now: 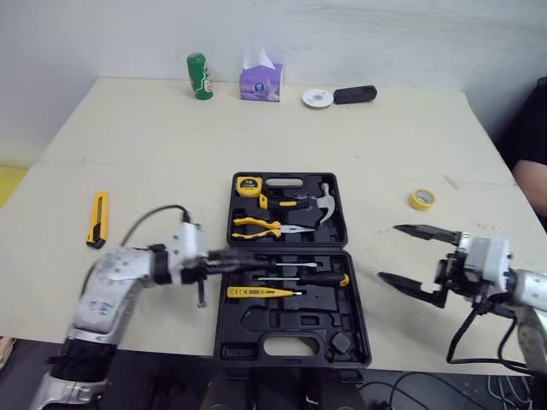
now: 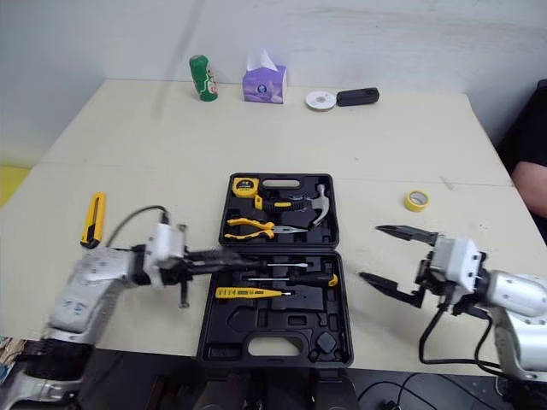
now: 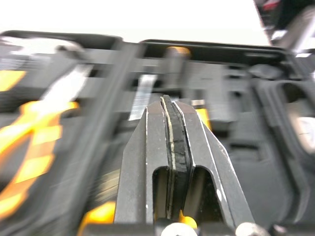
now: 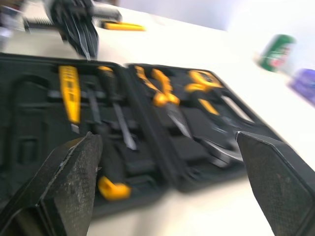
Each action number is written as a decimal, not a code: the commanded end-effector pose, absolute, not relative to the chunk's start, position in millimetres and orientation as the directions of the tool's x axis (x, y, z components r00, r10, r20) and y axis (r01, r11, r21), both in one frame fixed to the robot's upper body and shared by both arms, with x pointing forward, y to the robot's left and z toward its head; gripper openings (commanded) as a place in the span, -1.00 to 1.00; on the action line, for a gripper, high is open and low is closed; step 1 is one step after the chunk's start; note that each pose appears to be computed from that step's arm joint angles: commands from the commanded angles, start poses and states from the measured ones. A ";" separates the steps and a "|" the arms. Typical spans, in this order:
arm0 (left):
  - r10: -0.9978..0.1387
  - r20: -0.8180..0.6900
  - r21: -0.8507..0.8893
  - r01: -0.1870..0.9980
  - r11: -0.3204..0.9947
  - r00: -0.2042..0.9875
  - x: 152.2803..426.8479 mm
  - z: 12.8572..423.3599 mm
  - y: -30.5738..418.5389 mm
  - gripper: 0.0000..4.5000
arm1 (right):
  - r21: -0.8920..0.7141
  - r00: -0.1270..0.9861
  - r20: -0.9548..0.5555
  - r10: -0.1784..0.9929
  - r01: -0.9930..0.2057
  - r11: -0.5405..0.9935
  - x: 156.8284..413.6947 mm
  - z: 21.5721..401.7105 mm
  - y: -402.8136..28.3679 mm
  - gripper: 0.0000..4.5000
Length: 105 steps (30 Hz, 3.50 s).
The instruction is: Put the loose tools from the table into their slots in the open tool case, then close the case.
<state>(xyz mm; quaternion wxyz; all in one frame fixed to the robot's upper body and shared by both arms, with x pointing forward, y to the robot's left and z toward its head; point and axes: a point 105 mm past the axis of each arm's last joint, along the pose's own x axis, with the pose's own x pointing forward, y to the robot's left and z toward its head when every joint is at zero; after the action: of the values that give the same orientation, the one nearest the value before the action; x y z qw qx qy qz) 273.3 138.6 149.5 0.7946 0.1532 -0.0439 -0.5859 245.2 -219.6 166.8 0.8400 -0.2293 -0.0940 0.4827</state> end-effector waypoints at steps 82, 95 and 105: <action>0.204 -0.357 -0.029 -0.229 0.973 0.912 263.0 137.5 356.8 0.99 | -0.472 0.442 0.254 0.860 -0.719 0.509 261.3 217.2 -177.1 1.00; 0.291 -0.431 0.049 -0.299 0.953 0.854 318.2 147.0 361.5 0.99 | -0.484 0.256 0.234 0.938 -0.806 0.340 250.9 228.0 -131.5 1.00; 0.272 -0.545 0.005 -0.322 0.947 0.793 335.9 138.0 387.3 0.99 | -0.492 0.222 0.229 0.948 -0.814 0.309 247.4 224.2 -123.1 1.00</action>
<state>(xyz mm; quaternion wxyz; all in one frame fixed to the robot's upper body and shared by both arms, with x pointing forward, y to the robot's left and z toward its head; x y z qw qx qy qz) 335.3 379.1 130.9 0.9451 -0.0544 0.2849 0.1504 255.7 -127.6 213.4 0.7854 -0.1218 -0.2189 0.5661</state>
